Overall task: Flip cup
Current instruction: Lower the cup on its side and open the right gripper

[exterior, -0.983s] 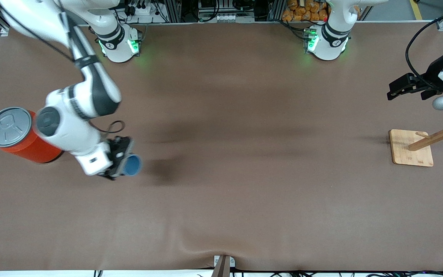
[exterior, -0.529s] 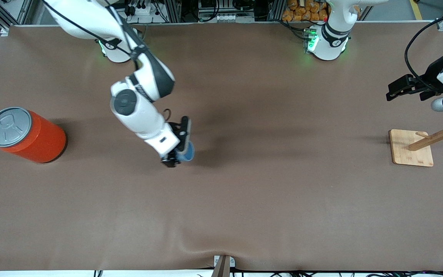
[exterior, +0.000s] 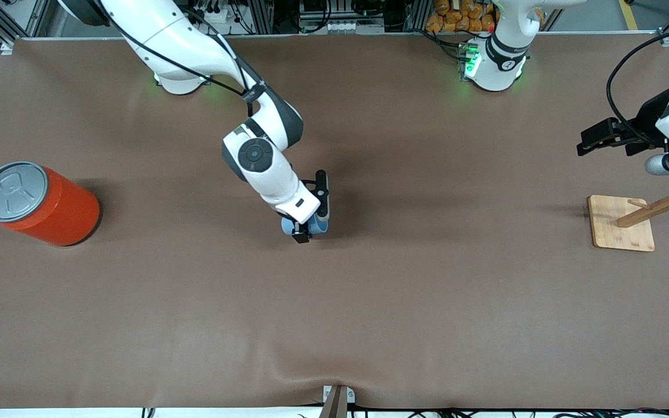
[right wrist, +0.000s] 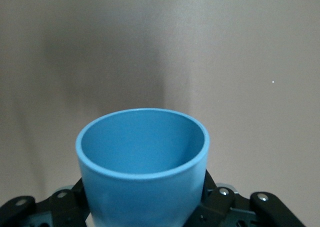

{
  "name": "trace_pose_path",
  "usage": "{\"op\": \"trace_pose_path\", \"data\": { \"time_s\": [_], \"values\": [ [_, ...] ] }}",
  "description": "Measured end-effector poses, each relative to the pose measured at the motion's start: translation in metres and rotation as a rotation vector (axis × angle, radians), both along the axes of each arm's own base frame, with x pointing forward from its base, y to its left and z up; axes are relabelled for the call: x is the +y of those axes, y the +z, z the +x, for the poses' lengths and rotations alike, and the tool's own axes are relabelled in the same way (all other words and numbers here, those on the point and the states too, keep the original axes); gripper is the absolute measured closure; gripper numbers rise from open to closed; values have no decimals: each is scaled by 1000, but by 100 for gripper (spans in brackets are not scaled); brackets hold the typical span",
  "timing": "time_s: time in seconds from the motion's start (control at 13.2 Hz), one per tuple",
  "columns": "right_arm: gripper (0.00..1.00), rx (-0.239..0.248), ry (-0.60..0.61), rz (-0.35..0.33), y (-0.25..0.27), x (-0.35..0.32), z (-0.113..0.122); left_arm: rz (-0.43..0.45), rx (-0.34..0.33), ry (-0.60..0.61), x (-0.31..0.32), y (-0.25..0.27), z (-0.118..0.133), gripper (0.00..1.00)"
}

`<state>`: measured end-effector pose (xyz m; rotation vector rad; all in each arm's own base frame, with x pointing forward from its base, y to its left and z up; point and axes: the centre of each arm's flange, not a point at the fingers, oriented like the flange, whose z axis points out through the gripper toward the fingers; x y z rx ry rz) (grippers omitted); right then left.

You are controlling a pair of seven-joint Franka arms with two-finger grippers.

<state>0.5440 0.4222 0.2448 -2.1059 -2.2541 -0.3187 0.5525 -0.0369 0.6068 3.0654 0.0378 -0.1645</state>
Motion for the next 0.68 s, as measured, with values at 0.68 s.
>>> {"op": "trace_pose_path", "data": {
  "time_s": [0.68],
  "values": [
    [15, -77, 7, -96, -45, 48, -29, 0, 8, -1, -1, -4, 2, 0]
  ]
}}
